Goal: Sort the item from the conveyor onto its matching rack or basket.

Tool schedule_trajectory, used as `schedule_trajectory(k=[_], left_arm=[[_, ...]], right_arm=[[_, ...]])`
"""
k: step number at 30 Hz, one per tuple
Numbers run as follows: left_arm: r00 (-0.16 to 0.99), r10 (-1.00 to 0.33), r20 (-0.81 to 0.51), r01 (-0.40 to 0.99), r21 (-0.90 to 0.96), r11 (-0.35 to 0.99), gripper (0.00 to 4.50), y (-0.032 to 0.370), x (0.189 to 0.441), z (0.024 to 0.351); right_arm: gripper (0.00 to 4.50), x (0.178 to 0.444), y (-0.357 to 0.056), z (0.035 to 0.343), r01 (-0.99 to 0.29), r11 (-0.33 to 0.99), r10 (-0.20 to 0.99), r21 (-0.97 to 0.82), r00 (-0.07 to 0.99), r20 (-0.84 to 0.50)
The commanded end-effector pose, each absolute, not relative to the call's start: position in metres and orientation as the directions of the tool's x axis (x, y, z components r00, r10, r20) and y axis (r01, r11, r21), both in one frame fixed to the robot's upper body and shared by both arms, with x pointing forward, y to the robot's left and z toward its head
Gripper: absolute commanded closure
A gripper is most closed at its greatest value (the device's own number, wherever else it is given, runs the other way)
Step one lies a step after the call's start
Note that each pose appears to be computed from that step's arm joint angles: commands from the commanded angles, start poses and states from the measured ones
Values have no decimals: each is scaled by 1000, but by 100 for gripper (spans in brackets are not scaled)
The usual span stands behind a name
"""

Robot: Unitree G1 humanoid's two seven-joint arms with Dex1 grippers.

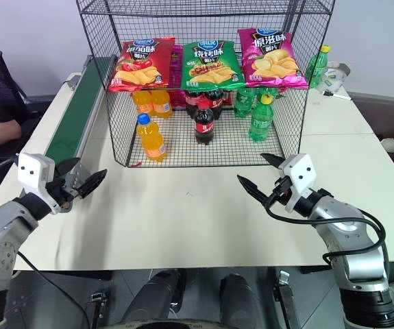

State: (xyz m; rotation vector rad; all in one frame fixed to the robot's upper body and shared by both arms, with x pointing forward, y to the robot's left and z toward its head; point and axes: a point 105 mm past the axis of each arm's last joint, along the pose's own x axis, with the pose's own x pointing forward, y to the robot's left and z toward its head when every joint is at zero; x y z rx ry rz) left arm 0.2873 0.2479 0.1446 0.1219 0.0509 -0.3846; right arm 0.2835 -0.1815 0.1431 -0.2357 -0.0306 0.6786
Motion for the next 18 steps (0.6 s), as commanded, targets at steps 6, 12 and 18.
schedule_trajectory(k=[6, 12, 18], left_arm=[[933, -357, -52, 360, 116, 926, 7, 250, 288, 153], [939, -341, -39, 343, 81, 936, 7, 251, 287, 152], [941, -336, -39, 338, 75, 938, 7, 250, 290, 148]], right_arm=[[0, 284, -172, 159, -622, 737, 646, -264, 764, 6], [0, 286, -160, 161, -640, 724, 665, -258, 747, 16], [0, 286, -153, 161, -646, 720, 673, -254, 739, 25]])
